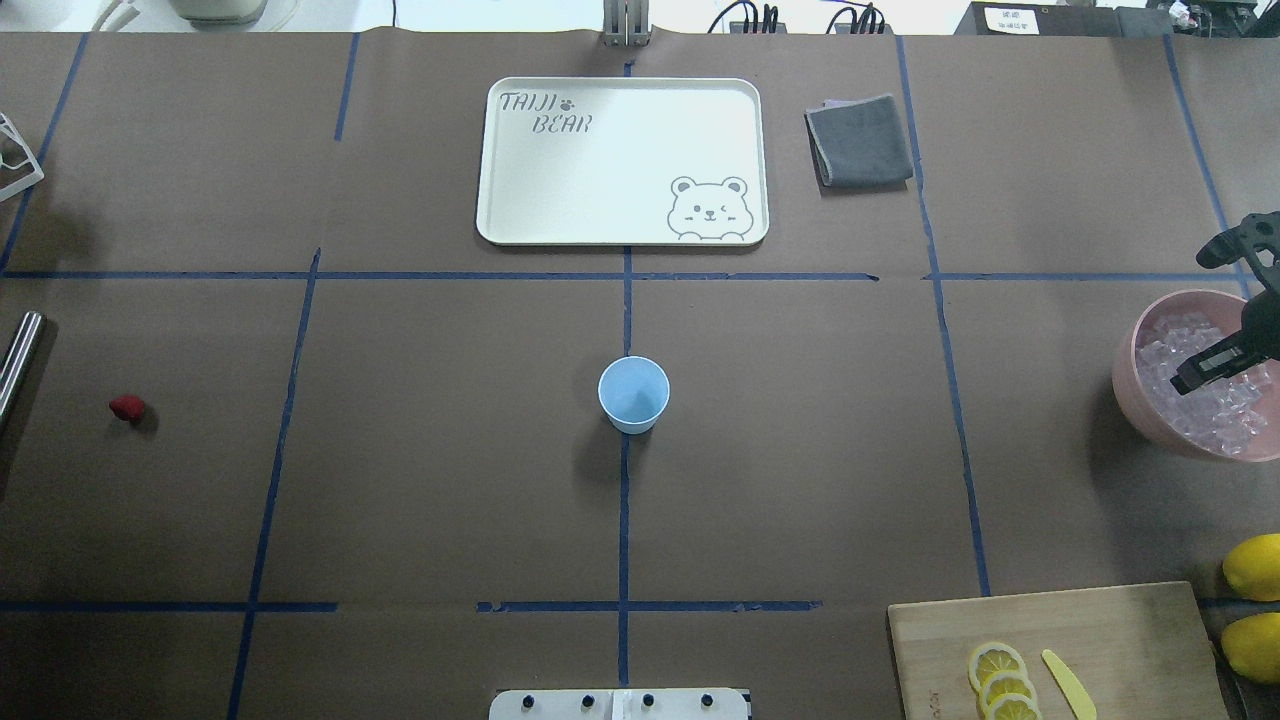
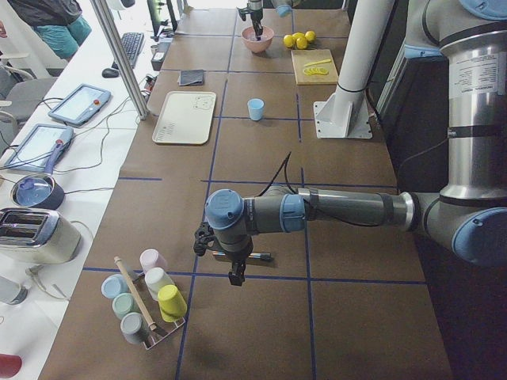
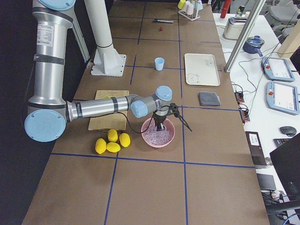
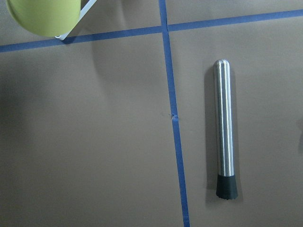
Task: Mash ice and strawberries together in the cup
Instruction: 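Lower the right gripper into the pink bowl and grasp an ice cube, then carry the ice cube with the right gripper over the light-blue cup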
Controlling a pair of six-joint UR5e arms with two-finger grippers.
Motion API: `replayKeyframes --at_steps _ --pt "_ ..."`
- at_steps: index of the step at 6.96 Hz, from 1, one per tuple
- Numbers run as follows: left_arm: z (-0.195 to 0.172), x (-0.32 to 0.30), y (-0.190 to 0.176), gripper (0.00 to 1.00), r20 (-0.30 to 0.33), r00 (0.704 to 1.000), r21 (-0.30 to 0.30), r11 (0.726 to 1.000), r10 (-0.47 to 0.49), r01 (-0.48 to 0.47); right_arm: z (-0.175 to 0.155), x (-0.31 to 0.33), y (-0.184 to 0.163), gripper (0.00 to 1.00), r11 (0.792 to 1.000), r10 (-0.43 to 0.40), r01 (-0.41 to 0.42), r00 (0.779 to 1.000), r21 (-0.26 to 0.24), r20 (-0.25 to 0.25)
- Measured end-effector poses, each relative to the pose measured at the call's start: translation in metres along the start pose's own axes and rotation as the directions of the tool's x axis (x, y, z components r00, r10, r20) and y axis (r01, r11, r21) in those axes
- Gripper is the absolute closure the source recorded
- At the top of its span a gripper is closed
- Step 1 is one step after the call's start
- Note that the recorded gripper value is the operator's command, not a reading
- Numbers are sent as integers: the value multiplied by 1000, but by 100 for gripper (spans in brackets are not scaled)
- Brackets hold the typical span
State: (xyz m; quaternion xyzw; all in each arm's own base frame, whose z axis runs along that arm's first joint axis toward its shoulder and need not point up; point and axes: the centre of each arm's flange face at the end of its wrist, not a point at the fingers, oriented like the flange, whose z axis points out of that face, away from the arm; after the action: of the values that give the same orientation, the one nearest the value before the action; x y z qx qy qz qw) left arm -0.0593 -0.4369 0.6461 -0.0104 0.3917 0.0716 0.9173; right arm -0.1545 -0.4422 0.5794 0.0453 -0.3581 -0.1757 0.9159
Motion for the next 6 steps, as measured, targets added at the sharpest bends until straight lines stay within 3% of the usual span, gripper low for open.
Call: replayKeyframes --at_steps 3,6 --pt "-1 1 0 0 0 1000 2 1000 2 -2 -59 -21 -17 90 995 -2 -2 999 98 39" --pt "0 1 0 0 0 1000 1 1000 2 -2 -115 -98 -77 93 982 72 -90 991 164 110"
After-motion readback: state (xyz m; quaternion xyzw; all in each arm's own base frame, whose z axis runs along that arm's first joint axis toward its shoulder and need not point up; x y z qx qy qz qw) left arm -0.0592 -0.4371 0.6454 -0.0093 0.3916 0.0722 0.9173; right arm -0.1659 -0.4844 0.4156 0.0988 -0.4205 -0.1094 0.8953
